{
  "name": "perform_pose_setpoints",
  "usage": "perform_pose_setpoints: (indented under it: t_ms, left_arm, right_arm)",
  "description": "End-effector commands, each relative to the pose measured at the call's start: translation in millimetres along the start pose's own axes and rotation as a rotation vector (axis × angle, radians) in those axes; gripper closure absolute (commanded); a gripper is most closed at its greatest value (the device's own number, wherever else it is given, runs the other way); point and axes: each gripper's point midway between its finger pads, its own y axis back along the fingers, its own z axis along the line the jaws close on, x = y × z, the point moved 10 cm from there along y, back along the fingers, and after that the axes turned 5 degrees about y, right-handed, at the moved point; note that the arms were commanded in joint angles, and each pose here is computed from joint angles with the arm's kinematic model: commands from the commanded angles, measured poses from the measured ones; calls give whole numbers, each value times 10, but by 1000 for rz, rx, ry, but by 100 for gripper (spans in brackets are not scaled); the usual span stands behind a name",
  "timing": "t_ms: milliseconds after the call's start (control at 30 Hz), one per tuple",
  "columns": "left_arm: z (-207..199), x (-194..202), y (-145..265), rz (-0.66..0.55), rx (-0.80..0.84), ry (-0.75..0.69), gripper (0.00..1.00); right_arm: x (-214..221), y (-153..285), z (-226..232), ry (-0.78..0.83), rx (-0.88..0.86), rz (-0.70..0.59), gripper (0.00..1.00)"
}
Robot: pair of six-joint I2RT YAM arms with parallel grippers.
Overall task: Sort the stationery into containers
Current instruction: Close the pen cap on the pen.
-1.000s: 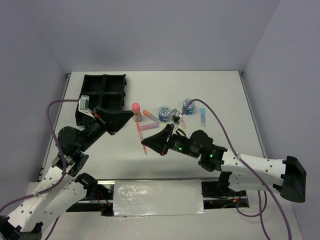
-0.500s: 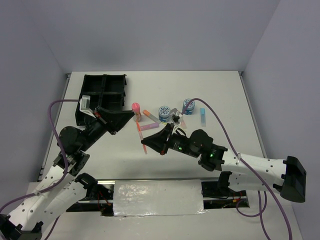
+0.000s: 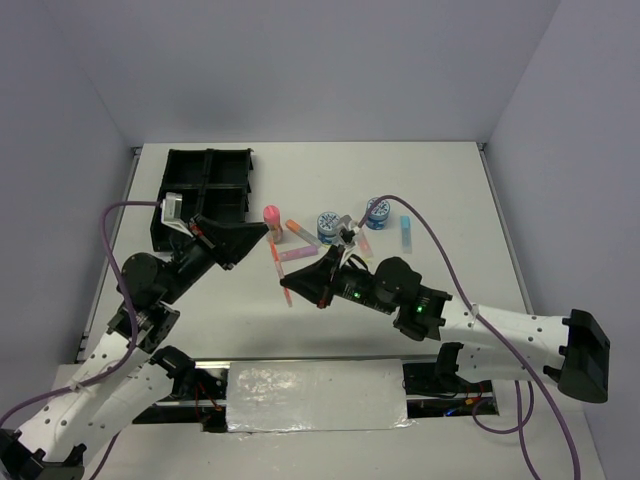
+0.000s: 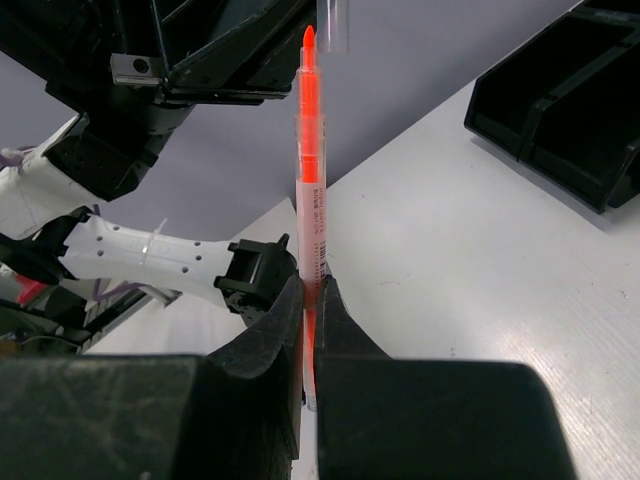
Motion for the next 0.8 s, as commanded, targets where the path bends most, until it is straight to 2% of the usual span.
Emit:
perform_pose_setpoints:
  t_ms: [0, 767]
  left_arm:
    - [-194, -167, 25, -77, 38, -48, 100]
    - [-182, -168, 55, -74, 12, -68, 100]
  right_arm:
    - [-119, -40, 95, 7, -41, -38, 100]
    - [-176, -91, 110, 29, -25, -17, 100]
